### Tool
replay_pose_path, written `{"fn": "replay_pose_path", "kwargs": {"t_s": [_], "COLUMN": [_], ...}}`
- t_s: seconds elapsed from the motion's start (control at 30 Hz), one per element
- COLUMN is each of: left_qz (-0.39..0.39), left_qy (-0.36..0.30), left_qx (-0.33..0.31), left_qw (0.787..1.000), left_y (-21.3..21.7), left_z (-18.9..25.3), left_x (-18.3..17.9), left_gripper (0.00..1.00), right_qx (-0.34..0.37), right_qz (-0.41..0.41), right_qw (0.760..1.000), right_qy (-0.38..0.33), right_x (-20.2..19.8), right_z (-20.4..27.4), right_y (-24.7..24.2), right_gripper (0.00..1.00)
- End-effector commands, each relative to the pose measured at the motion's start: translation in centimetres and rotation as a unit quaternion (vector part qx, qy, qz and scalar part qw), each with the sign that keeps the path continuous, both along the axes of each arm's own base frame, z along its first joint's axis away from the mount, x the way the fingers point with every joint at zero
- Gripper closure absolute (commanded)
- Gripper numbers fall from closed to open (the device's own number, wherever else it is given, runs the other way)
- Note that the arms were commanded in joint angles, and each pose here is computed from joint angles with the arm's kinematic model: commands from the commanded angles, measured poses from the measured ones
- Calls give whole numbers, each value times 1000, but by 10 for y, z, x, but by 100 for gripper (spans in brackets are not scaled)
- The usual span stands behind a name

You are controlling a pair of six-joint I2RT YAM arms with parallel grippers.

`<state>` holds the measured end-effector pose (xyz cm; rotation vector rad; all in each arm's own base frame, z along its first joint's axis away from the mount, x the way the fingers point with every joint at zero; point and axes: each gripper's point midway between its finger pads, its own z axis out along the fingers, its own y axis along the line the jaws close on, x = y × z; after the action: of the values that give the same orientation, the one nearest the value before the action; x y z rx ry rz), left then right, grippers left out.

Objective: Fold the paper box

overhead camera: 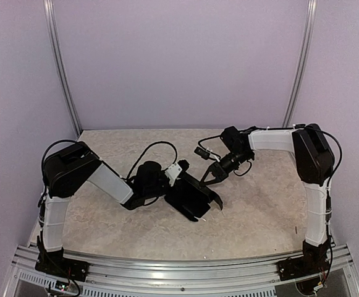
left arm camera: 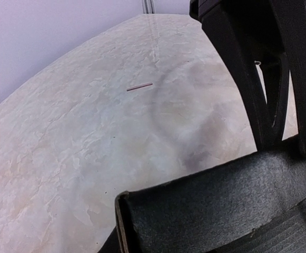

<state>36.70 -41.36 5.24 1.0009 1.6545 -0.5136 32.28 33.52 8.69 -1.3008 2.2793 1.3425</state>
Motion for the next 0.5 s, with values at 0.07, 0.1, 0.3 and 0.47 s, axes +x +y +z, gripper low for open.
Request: {"fn": "replay_pose_path", "kwargs": {"t_s": [0.07, 0.1, 0.3, 0.47], "left_qz": [-35, -41, -63, -60], "left_qy": [-23, -20, -7, -2], "left_qx": [-27, -26, -32, -19], "left_qw": [999, 999, 997, 998], "left_y": [-7, -7, -5, 0], "left_z": [15, 14, 14, 10], "left_x": [4, 4, 1, -8], "left_gripper": [63, 63, 71, 59], "right_qx": [-12, -13, -14, -15], "right_qz": [22, 21, 19, 16], "right_qw": [999, 999, 999, 999], "right_qy": [34, 36, 36, 36], "right_x": [-12, -11, -7, -4], "right_z": [-16, -17, -17, -17], "right_y": [2, 2, 0, 0], "right_gripper": [79, 79, 79, 79]}}
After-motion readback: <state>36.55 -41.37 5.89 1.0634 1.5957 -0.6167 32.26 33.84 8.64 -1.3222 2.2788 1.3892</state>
